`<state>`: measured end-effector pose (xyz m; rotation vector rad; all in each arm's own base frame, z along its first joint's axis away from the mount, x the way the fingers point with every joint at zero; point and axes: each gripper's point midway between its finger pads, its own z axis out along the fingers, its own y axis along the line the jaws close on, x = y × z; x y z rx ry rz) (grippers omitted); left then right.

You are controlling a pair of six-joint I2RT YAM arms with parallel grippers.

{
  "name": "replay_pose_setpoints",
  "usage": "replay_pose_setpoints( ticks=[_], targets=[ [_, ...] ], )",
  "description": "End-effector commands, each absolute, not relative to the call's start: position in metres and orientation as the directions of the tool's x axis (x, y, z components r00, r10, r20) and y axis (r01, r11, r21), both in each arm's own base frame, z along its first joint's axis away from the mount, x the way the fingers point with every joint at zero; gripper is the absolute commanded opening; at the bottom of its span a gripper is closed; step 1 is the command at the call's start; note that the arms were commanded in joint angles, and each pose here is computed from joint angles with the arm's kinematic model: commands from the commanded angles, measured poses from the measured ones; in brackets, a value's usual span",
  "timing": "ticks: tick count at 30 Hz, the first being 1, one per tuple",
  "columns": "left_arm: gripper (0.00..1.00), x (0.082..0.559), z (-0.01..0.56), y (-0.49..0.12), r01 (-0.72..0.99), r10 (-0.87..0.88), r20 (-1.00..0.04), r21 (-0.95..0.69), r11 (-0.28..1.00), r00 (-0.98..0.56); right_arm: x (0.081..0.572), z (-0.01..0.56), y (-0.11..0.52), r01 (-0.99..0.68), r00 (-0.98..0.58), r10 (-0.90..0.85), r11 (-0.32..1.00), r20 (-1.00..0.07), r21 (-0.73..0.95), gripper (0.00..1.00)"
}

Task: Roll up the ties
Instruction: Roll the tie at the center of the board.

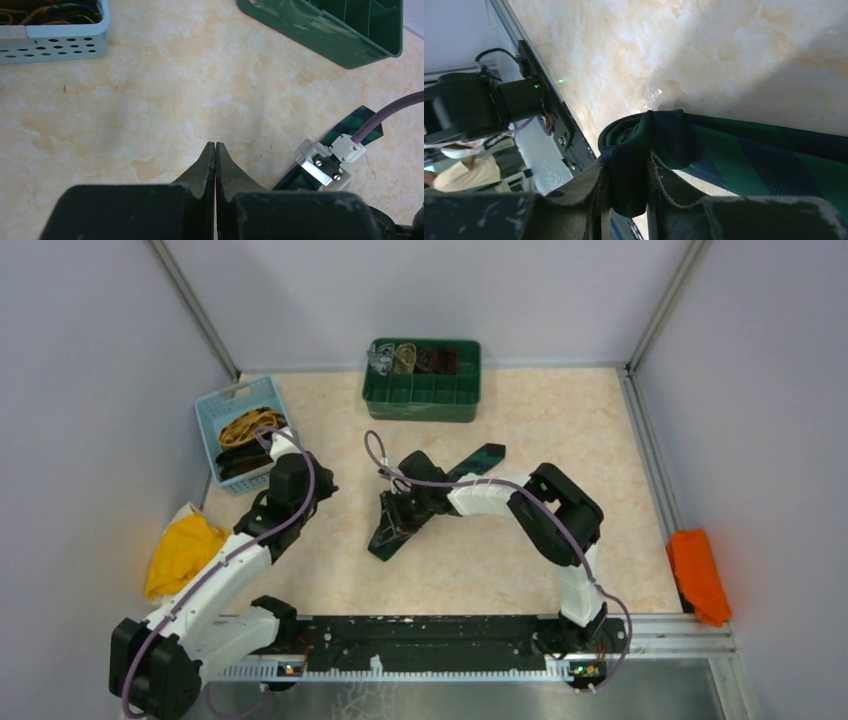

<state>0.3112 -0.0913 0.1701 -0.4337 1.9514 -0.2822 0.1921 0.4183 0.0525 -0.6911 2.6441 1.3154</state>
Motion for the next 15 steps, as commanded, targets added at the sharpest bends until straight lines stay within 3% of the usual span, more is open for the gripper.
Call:
replay_pose_setpoints(
  ticks=[1, 10, 15],
  targets=[
    [0.0, 0.323, 0.178, -0.107, -0.107, -0.425, -0.825, -0.417, 0.903, -0.373, 0.195, 0.079, 0.423, -0.391, -0.913, -0.291, 0.434, -0.284, 0.812, 0.09],
    [0.0, 0.331, 0.166, -0.129, -0.031, -0.403, -0.806, -0.433, 0.901, -0.435, 0.216, 0.064, 0.395, -0.28, -0.959, -0.17, 0.478, -0.226, 0.833, 0.09],
    [0.0, 0.335, 0.16, -0.139, -0.002, -0.398, -0.793, -0.448, 0.894, -0.46, 0.22, 0.071, 0.39, -0.244, -0.969, -0.139, 0.425, -0.204, 0.872, 0.09]
  ],
)
